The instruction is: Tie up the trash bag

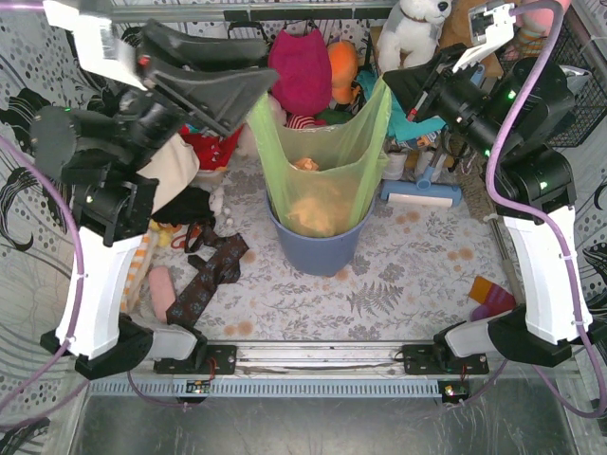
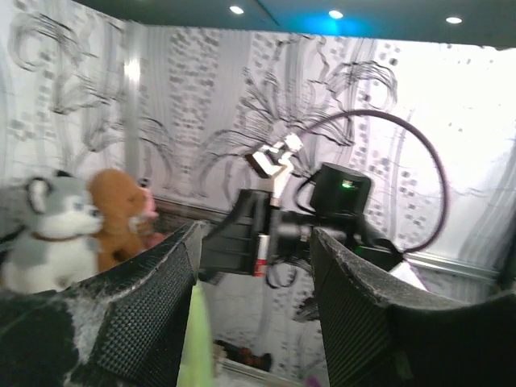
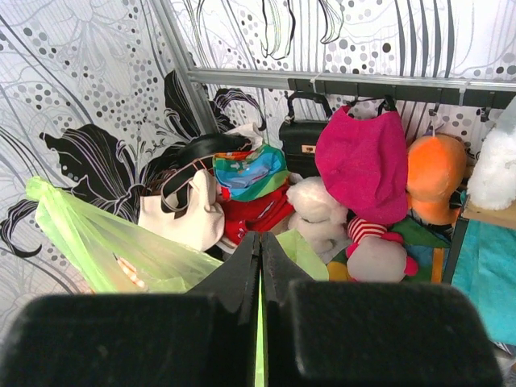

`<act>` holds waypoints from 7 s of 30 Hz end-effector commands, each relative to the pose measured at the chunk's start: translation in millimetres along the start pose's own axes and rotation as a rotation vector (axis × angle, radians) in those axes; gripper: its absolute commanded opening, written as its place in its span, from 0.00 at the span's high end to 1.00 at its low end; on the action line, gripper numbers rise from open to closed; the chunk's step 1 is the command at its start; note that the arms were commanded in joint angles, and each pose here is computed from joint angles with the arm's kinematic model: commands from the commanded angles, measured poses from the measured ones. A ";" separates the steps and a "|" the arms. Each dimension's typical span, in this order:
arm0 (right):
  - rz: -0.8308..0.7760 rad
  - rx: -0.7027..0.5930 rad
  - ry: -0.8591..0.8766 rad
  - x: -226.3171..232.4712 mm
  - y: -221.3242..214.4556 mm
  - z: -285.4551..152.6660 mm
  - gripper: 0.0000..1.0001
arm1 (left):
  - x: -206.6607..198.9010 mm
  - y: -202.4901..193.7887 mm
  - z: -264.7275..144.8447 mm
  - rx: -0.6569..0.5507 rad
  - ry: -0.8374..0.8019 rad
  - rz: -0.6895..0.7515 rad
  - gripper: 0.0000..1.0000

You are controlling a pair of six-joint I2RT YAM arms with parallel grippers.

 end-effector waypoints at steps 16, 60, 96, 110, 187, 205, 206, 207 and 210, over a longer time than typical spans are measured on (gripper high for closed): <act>0.006 -0.070 0.060 13.3 19.4 -17.9 1.00 | 32.7 -137.1 69.8 0.244 -0.022 -0.059 0.18; 0.033 -0.034 0.103 16.6 13.2 -18.0 1.00 | 52.5 -179.2 94.3 0.237 -0.158 -0.019 0.52; -0.020 0.009 0.416 33.7 10.4 12.8 0.44 | 14.6 -204.7 21.0 0.345 -0.395 -0.126 1.00; 0.048 0.084 0.797 42.7 -10.7 68.8 0.25 | 2.1 -210.4 -7.4 0.314 -0.457 -0.121 1.00; 0.546 -0.215 0.070 15.1 -116.8 16.8 1.00 | 40.9 -174.0 -27.8 0.189 0.046 0.144 1.00; 0.332 -0.314 0.521 33.6 -150.3 -1.4 1.00 | 55.7 -183.8 -36.1 0.227 0.170 0.128 1.00; 0.303 -0.323 0.545 34.1 -152.3 -2.7 1.00 | 56.0 -183.5 -35.9 0.227 0.172 0.129 1.00; 0.275 -0.333 0.566 34.6 -154.0 -4.2 1.00 | 56.3 -183.2 -36.4 0.228 0.176 0.129 1.00; 0.200 -0.338 0.612 35.8 -158.5 -6.5 1.00 | 57.6 -182.9 -37.6 0.234 0.189 0.131 1.00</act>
Point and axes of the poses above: each gripper's point midway between its finger pads, its own z axis out along the fingers, its own x axis along the line the jaws close on, y = z × x, the point moved 9 cm from there along -z, back along the fingers, and after that the axes turned 1 degree about z, right-handed, at the moved point
